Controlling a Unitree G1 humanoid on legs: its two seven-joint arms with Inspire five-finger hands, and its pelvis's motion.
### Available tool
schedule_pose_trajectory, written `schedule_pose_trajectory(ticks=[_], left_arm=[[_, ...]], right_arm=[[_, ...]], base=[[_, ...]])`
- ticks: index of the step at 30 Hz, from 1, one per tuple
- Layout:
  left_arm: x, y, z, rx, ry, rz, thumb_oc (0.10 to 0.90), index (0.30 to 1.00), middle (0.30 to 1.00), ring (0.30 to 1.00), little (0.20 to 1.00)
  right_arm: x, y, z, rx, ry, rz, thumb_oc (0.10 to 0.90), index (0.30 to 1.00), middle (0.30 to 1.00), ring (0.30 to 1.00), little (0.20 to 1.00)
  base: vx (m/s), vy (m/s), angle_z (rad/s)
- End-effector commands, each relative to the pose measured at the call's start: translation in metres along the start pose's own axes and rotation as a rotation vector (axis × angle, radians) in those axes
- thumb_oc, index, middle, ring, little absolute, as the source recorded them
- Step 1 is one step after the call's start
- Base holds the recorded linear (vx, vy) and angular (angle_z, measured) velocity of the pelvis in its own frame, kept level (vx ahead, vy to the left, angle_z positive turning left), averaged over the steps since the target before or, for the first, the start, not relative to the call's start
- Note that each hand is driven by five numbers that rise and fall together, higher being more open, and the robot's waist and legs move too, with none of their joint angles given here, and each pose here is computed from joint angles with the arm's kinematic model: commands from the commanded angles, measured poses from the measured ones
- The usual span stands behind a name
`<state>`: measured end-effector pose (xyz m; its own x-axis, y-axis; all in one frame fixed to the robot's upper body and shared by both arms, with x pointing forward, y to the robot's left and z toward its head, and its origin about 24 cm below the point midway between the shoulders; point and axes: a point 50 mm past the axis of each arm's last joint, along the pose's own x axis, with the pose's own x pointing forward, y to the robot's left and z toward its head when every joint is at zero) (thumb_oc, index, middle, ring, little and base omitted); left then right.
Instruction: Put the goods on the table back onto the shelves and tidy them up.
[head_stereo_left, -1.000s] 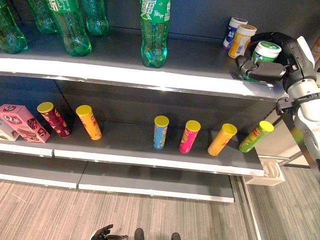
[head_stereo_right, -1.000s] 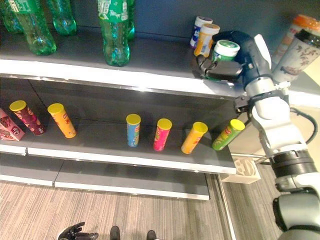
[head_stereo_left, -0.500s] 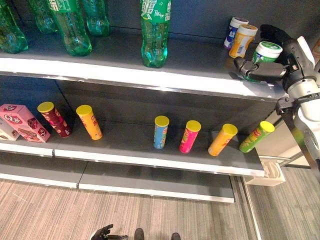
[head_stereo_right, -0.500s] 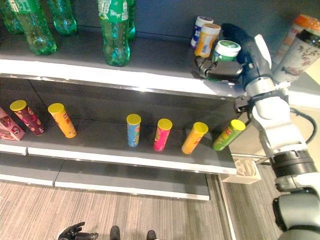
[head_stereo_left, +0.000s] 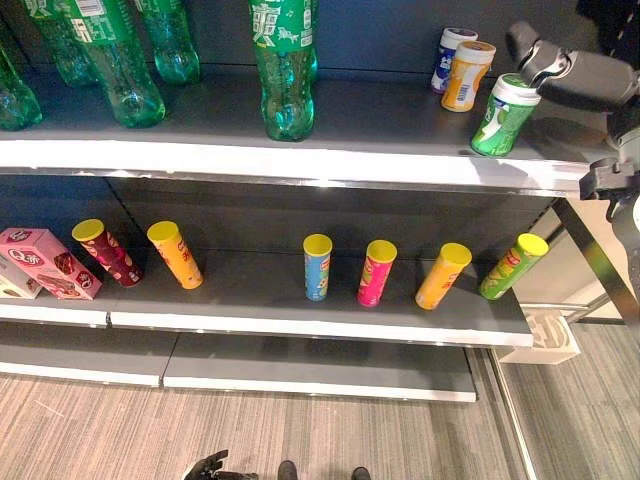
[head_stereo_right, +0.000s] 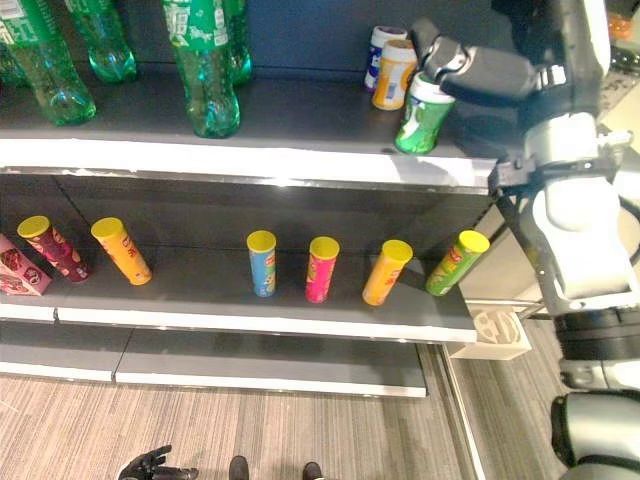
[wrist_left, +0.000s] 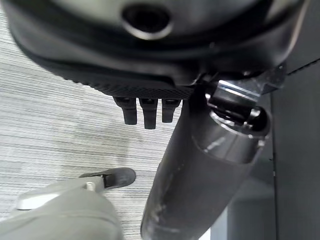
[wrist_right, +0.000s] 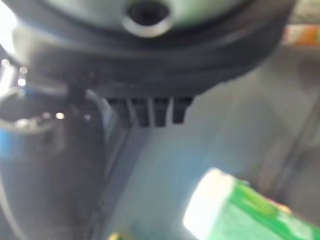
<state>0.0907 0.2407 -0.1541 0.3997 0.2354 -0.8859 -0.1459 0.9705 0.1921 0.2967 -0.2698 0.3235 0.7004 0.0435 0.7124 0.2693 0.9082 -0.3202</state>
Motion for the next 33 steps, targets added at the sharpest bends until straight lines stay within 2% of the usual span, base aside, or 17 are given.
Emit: schedule_pose_trajectory(ticks=[1,9,13,16,19,21,26,33], left_arm=[[0.005,0.006,0.018,0.067,-0.033,0.033,0.8,0.9,0.9,0.9,0.9],[0.005,0.002,0.018,0.068,-0.033,0.028,0.8,0.9,0.9,0.9,0.9],[0.006,0.0,0.023,0.067,-0.049,0.028,0.8,0.9,0.9,0.9,0.9],[0.006,0.002,0.037,0.04,-0.104,0.032,0.8,0.9,0.9,0.9,0.9],[0.006,-0.001,0.042,0.012,-0.123,0.027,0.8,0.9,0.9,0.9,0.9],[0.006,-0.003,0.047,0.051,-0.139,0.008,0.8,0.9,0.9,0.9,0.9],[0.005,0.006,0.058,0.099,-0.188,0.021,0.8,0.9,0.9,0.9,0.9],[0.002,0.02,0.073,0.099,-0.253,0.056,0.8,0.9,0.9,0.9,0.9]], right_arm=[[0.008,-0.026,0.071,0.073,-0.366,-0.131,0.8,0.9,0.9,0.9,0.9],[-0.017,-0.035,0.08,0.139,-0.463,-0.216,0.8,0.9,0.9,0.9,0.9],[-0.038,-0.033,0.071,0.295,-0.494,-0.261,0.8,0.9,0.9,0.9,0.9],[-0.04,-0.027,0.065,0.31,-0.469,-0.252,0.8,0.9,0.9,0.9,0.9],[-0.047,-0.026,0.053,0.303,-0.403,-0.249,0.8,0.9,0.9,0.9,0.9],[-0.054,-0.029,0.043,0.236,-0.332,-0.258,0.8,0.9,0.9,0.9,0.9],[-0.057,-0.026,0.036,0.218,-0.292,-0.245,0.8,0.9,0.9,0.9,0.9],[-0.051,-0.014,0.033,0.177,-0.27,-0.195,0.8,0.9,0.9,0.9,0.9]], base=[[-0.04,-0.046,-0.01],[0.0,-0.011,0.0],[-0.02,-0.068,-0.13],[-0.1,-0.019,-0.59],[-0.09,0.125,-1.03],[-0.03,0.26,-0.44],[-0.11,0.272,-0.55],[-0.15,0.133,-1.33]])
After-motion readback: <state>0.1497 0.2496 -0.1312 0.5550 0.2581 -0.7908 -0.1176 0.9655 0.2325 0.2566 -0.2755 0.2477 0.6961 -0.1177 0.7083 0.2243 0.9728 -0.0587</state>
